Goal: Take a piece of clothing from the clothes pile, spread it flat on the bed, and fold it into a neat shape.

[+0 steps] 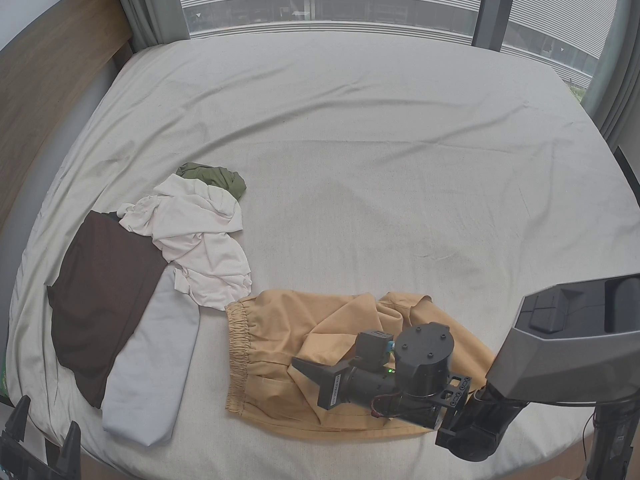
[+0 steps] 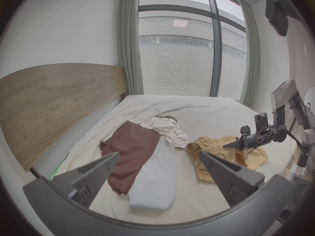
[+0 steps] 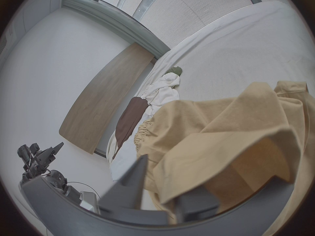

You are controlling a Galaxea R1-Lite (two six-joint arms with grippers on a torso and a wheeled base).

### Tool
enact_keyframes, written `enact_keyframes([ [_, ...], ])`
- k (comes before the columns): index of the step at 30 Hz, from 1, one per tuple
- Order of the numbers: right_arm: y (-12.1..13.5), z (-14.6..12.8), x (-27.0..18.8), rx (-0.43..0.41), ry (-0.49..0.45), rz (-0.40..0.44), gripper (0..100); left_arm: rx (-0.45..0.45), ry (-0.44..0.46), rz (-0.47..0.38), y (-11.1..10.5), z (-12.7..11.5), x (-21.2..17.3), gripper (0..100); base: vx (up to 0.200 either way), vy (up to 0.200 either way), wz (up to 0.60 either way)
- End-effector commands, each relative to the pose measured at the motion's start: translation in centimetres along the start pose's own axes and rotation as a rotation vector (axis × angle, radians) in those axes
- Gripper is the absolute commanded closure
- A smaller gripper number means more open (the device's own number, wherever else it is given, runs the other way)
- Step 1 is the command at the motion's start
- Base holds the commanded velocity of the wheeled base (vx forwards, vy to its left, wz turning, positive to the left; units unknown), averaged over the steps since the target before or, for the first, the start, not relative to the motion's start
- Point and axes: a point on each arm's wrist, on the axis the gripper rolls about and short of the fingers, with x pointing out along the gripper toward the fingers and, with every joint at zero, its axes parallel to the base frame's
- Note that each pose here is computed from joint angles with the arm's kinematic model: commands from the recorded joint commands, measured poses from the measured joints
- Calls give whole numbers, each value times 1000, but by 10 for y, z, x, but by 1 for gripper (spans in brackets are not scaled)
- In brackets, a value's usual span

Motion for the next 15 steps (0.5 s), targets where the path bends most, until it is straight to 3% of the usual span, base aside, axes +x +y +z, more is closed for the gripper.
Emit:
enact_keyframes([
  [1, -4, 5, -12, 4, -17, -13, 100, -2, 1, 0, 0, -5, 0, 0, 0, 0, 0],
  [6, 0, 16, -30, 7, -49, 2, 100, -4, 1, 1, 0, -5, 0, 0, 0, 0, 0],
  [12, -3, 12, -48, 11, -19, 41, 100, 10, 3, -25, -1, -5, 0, 0, 0, 0, 0],
  [14, -7, 11, -52, 12, -8, 37, 100, 18, -32, -42, -1, 1, -1, 0, 0, 0, 0],
  [15, -7, 13, -56, 13, -10, 37, 100, 11, -127, -51, -1, 24, -6, 0, 0, 0, 0],
])
